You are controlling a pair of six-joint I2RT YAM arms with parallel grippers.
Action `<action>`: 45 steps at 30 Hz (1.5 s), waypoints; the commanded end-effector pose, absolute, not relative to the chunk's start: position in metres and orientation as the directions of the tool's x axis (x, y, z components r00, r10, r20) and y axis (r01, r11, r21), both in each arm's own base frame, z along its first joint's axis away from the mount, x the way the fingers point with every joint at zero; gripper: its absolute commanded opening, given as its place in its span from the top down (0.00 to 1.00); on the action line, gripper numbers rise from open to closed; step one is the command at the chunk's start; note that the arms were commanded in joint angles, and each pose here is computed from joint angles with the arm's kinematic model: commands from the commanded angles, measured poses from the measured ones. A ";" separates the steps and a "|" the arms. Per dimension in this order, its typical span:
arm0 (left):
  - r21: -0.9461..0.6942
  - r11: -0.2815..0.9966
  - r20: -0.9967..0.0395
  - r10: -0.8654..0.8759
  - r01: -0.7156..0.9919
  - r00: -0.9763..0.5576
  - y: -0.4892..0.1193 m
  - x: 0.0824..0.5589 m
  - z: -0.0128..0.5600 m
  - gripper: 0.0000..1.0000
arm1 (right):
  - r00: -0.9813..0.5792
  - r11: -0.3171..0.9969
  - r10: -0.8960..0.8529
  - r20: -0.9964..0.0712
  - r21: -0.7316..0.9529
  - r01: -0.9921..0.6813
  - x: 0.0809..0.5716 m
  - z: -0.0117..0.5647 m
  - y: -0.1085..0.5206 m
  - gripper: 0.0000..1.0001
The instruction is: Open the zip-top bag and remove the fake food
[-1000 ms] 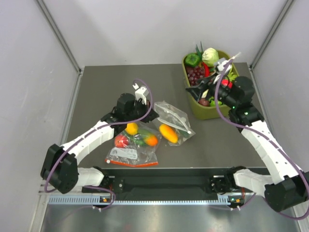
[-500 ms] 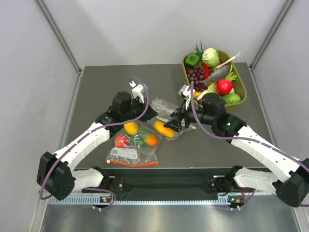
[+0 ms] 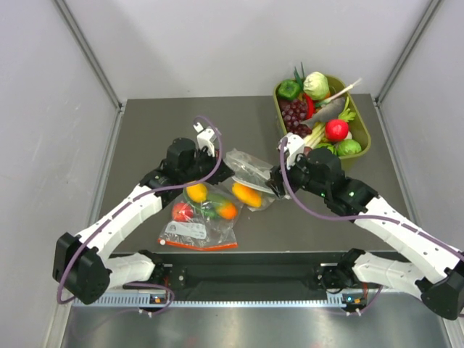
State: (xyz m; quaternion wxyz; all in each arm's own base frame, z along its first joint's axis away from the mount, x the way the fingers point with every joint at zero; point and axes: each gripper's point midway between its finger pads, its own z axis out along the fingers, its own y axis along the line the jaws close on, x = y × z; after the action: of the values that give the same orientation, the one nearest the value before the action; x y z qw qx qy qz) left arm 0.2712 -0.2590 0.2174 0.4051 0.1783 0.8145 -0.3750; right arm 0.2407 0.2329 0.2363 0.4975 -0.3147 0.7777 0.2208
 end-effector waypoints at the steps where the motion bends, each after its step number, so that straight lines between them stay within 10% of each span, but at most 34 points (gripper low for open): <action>1: -0.438 0.639 -0.836 -0.031 0.633 -0.547 -0.260 0.273 0.246 1.00 | -0.295 0.710 -0.340 -0.893 -0.038 -0.704 0.242 0.229 0.226 0.30; 16: -0.436 0.630 -0.838 -0.025 0.643 -0.544 -0.259 0.268 0.248 1.00 | -0.330 0.728 -0.389 -0.860 -0.068 -0.682 0.260 0.198 0.231 0.35; 32: -0.378 0.641 -0.818 0.107 0.668 -0.565 -0.251 0.258 0.222 1.00 | -0.316 0.859 -0.209 -0.926 -0.019 -0.512 0.288 0.244 0.223 1.00; 45: -0.332 0.659 -0.758 0.239 0.674 -0.607 -0.232 0.237 0.207 1.00 | -0.318 0.935 0.109 -0.942 0.206 -0.289 0.325 0.258 0.175 1.00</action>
State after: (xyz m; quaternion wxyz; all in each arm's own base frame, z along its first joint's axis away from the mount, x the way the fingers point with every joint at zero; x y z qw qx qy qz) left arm 0.2455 -0.2460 0.2077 0.3632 0.2563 0.8303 -0.3362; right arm 0.3103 0.1870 0.2335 0.5426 -0.0997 0.8165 0.1704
